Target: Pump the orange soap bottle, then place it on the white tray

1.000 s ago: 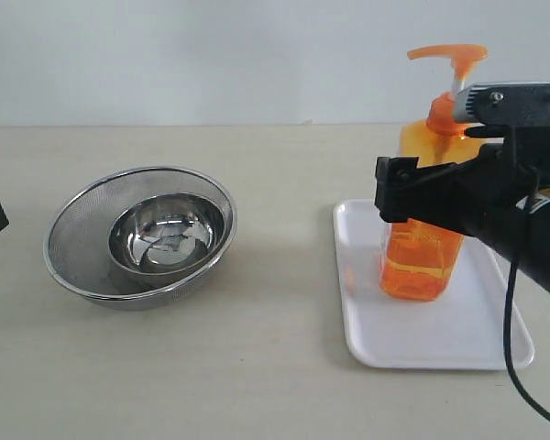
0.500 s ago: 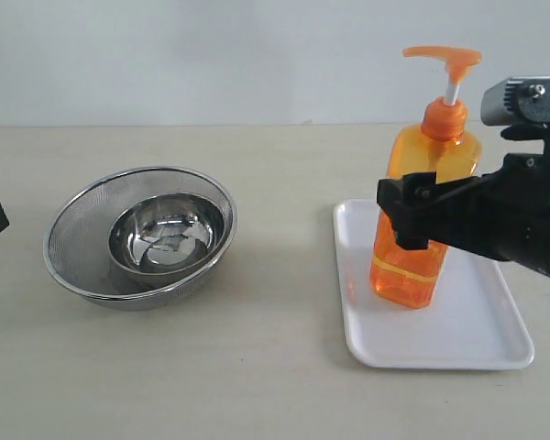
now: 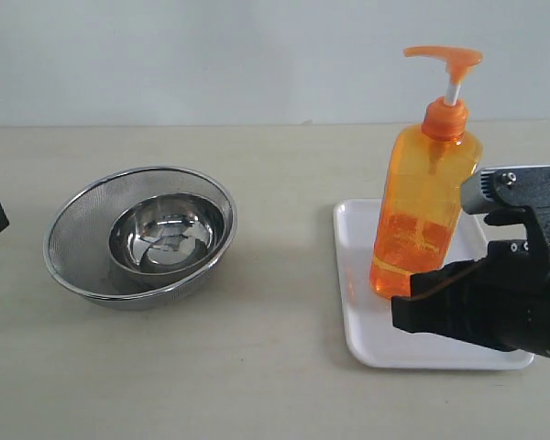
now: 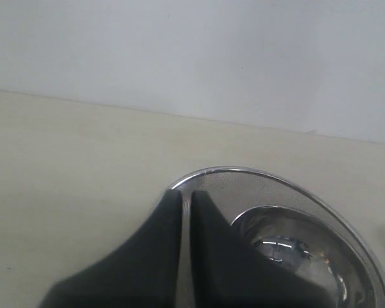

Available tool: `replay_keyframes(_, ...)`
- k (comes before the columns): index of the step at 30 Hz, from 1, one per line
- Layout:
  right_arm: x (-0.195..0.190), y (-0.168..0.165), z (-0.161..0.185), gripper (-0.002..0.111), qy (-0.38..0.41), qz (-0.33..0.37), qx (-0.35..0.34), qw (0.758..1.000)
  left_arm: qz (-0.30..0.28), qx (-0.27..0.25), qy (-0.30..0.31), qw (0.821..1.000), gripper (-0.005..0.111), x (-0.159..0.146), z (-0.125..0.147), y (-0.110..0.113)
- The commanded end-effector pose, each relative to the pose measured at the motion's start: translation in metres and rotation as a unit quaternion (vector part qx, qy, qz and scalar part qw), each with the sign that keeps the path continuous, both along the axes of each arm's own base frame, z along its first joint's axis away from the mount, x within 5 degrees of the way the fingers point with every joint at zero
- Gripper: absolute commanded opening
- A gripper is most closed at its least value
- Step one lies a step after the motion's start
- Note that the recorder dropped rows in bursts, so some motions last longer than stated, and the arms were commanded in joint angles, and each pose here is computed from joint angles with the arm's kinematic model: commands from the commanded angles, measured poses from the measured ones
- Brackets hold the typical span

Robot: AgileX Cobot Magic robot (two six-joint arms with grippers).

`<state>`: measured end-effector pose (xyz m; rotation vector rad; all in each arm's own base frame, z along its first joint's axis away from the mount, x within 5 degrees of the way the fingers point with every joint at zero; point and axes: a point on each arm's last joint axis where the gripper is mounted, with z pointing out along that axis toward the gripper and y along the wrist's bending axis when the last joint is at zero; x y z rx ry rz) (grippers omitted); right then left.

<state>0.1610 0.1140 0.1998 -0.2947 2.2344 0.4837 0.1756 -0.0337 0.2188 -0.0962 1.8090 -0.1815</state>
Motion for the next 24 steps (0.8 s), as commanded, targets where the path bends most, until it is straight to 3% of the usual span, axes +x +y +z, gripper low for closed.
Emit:
replay_keyframes(1, -0.0025, -0.0006, -0.0007, 0.001, 0.003, 0.011, -0.005, 1.000, 0.006, -0.022, 0.007, 1.000, 0.005, -0.0013, -0.0018, 0.0004)
replay_keyframes(20, -0.0026, -0.0005, -0.0008, 0.001, 0.004, 0.012, -0.005, 1.000, -0.003, -0.020, 0.020, 1.000, 0.005, -0.0020, -0.0042, -0.0017)
replay_keyframes(24, -0.0025, -0.0006, -0.0007, 0.001, 0.003, 0.011, -0.005, 1.000, -0.005, -0.014, -0.004, 1.000, 0.005, -0.0057, 0.0036, -0.0002)
